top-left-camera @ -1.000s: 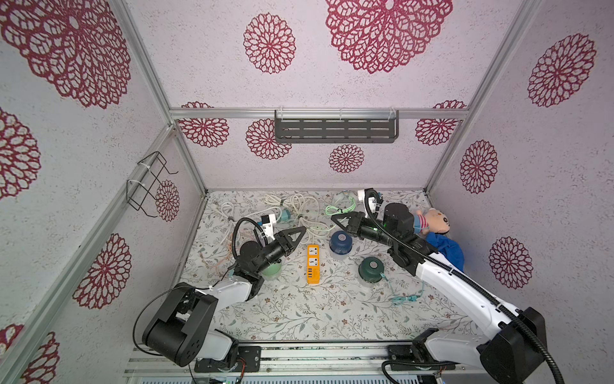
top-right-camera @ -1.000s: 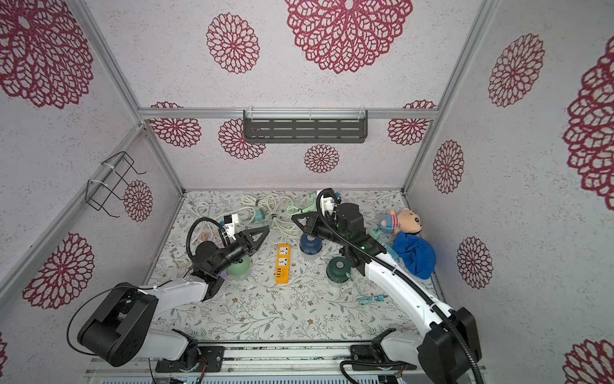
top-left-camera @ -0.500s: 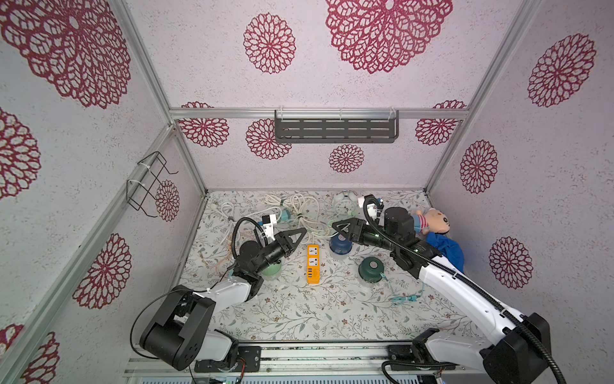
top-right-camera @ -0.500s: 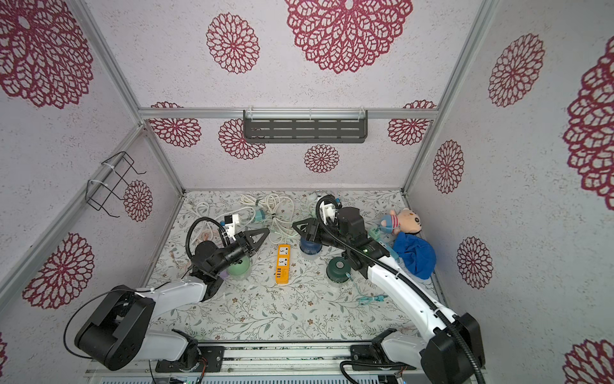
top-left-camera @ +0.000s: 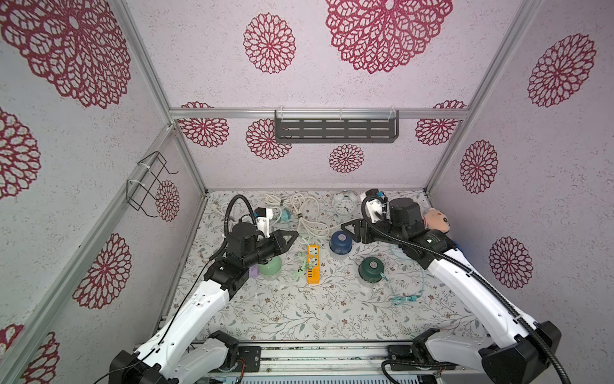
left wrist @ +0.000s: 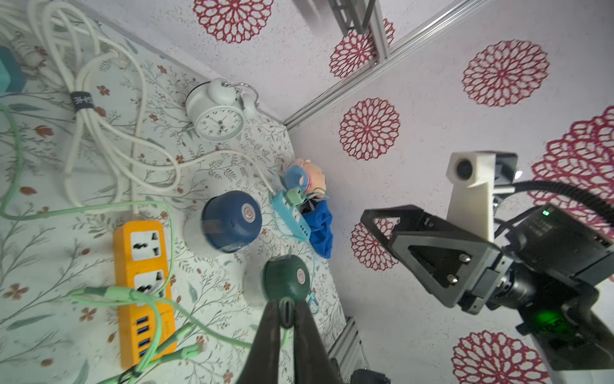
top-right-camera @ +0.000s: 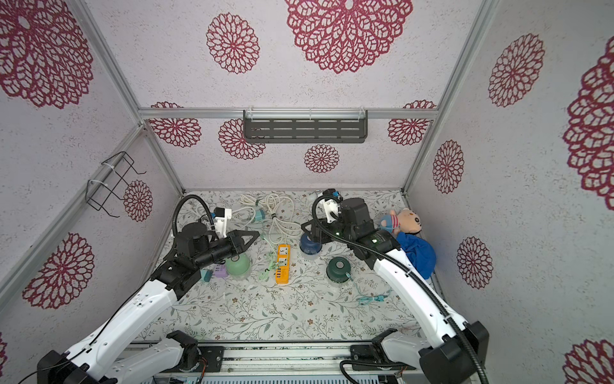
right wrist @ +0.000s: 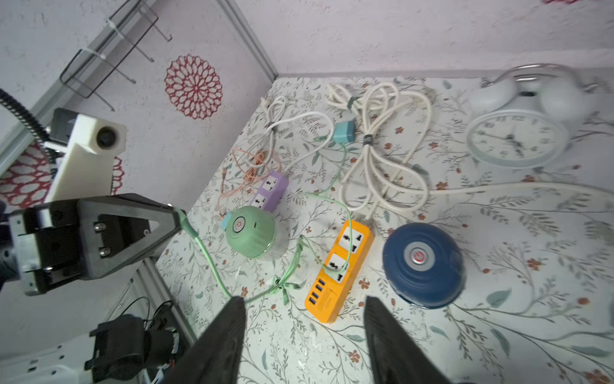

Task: Charge the cordless meat grinders
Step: Pick up the charging cable from the center of the board.

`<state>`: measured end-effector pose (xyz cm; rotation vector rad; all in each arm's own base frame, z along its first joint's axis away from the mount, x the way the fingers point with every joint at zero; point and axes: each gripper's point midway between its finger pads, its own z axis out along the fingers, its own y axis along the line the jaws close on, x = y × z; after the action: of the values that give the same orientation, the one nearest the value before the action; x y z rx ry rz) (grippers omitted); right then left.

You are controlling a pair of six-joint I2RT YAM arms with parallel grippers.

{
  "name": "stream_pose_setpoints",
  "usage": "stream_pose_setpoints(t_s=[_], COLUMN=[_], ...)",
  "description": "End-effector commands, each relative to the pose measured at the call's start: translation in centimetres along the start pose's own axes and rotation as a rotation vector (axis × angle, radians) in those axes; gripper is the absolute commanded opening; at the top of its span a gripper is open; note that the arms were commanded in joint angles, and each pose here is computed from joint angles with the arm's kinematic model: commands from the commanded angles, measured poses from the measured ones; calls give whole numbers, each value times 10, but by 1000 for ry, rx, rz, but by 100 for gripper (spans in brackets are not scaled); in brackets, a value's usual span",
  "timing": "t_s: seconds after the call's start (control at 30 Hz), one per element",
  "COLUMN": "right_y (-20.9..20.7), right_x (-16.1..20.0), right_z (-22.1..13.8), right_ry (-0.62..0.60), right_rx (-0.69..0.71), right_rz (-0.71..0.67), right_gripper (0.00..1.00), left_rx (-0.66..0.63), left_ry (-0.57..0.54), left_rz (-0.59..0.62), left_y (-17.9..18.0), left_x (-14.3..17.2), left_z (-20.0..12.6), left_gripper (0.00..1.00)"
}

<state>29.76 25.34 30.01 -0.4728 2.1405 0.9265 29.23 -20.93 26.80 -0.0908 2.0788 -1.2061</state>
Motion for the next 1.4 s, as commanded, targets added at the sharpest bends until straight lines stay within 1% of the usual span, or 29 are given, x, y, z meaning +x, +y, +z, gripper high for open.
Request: stream_pose_setpoints(t_s=[0.0, 0.1, 0.13, 0.17, 0.27, 0.3, 0.47, 0.57, 0.7, 0.83, 1.0, 1.03, 1.07, 1.1, 1.13, 1.17, 1.2, 1.27, 1.37], right_y=[46, 76, 83, 89, 102, 104, 106, 113, 113, 113, 113, 113, 113, 113, 114, 114, 114, 113, 111], right_x=[6, 13, 15, 18, 28, 33, 50, 56, 60, 61, 59, 59, 58, 58, 59, 60, 61, 64, 65], right_z=[19, 30, 33, 36, 43, 45, 52, 52, 55, 57, 57, 57, 56, 57, 57, 58, 59, 61, 61], right_ry=[37, 60, 71, 87, 146, 170, 229, 248, 260, 261, 254, 254, 252, 252, 256, 259, 261, 268, 266], right_rx=[-231, -415, -453, -486, -566, -585, -618, -652, -650, -651, -640, -641, -640, -641, -641, -640, -639, -637, -624], right_rz=[-96, -103, -104, -107, -107, -104, -99, -98, -93, -87, -89, -89, -89, -85, -82, -82, -81, -77, -76], right_gripper=[69, 70, 69, 66, 50, 48, 47, 33, 29, 25, 14, 14, 17, 26, 32, 36, 37, 38, 28], left_rx=[-60, -1, 17, 34, 63, 71, 100, 108, 143, 151, 151, 151, 152, 152, 153, 153, 152, 152, 148], left_ry=[98, 102, 106, 108, 122, 129, 153, 147, 132, 129, 128, 125, 122, 120, 118, 115, 112, 108, 101], left_rz=[22, 48, 57, 66, 81, 83, 79, 78, 69, 61, 56, 55, 56, 56, 58, 57, 58, 59, 57], left_y=[15, 1, -2, -6, -11, -13, -15, -16, -21, -22, -22, -23, -23, -24, -24, -24, -25, -25, -24], left_x=[23, 24, 25, 25, 28, 29, 33, 31, 27, 26, 27, 26, 26, 26, 25, 24, 24, 23, 21], left_z=[-8, -12, -14, -15, -18, -18, -15, -13, -10, -9, -10, -11, -12, -12, -13, -13, -14, -14, -16], left_gripper=[10, 11, 11, 11, 11, 11, 11, 11, 11, 11, 11, 11, 11, 11, 11, 11, 11, 11, 11])
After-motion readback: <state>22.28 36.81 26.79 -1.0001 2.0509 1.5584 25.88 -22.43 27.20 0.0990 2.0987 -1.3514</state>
